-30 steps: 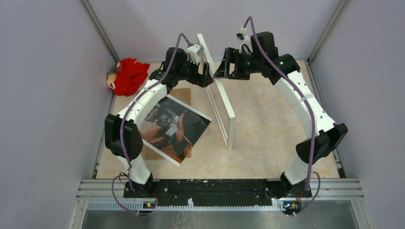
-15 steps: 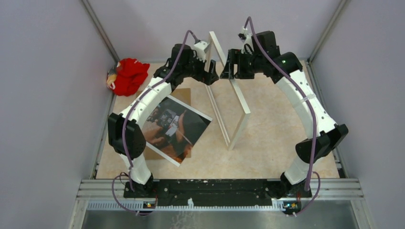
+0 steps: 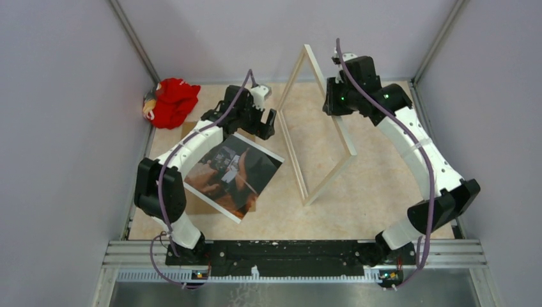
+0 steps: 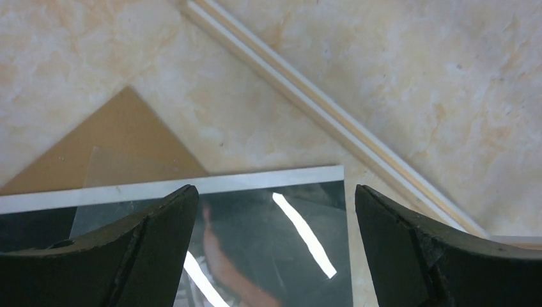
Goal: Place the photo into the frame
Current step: Turn over the photo frame at the center of the board.
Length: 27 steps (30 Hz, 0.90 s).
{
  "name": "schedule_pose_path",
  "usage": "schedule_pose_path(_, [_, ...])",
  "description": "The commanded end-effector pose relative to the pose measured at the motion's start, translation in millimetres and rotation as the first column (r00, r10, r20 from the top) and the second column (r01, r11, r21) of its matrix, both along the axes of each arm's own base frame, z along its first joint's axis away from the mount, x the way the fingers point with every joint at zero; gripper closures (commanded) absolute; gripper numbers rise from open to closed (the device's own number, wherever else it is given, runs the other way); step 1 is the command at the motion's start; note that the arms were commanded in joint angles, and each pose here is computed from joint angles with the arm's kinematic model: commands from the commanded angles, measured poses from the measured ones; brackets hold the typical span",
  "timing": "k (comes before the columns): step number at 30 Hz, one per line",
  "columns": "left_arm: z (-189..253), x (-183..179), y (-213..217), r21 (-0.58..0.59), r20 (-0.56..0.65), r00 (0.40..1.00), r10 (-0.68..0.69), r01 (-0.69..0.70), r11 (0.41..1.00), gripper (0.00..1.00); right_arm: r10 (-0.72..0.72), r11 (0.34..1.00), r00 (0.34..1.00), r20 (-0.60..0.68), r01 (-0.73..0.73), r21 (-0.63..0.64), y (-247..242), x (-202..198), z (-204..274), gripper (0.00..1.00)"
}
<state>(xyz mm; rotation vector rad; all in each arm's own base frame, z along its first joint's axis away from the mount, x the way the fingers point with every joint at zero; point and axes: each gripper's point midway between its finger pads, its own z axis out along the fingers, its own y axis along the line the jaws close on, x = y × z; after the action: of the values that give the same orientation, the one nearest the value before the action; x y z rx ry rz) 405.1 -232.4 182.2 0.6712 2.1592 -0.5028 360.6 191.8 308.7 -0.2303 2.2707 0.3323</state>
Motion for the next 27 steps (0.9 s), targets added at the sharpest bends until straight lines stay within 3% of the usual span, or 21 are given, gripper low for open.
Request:
schedule_pose_path(1, [-2.9, -11.1, 18.9, 0.066, 0.075, 0.997, -0.004, -0.001, 0.998, 0.01, 0.0, 0.996, 0.998, 0.07, 0.007, -0.094, -31.1, -23.8, -0.6, 0.75])
schedule_pose_path(9, [-54.6, -31.0, 31.0, 0.16, -0.03, 0.999, -0.041, 0.045, 0.986, 0.01, -0.056, 0.981, 0.998, 0.023, 0.059, -0.184, -60.2, -47.2, -49.0, 0.78])
schedule_pose_path(20, [-73.9, -31.4, 25.3, 0.166, -0.026, 0.996, -0.087, 0.09, 0.982, 0.01, -0.313, 0.911, 0.948, 0.059, 0.317, -0.263, -121.2, -53.4, -106.4, 0.77])
schedule_pose_path(27, [-94.0, -35.0, 20.2, 0.225, -0.025, 0.991, -0.13, 0.132, 0.965, 0.01, -0.287, 0.862, 0.957, 0.047, 0.279, -0.423, -141.7, -54.3, -151.6, 0.8])
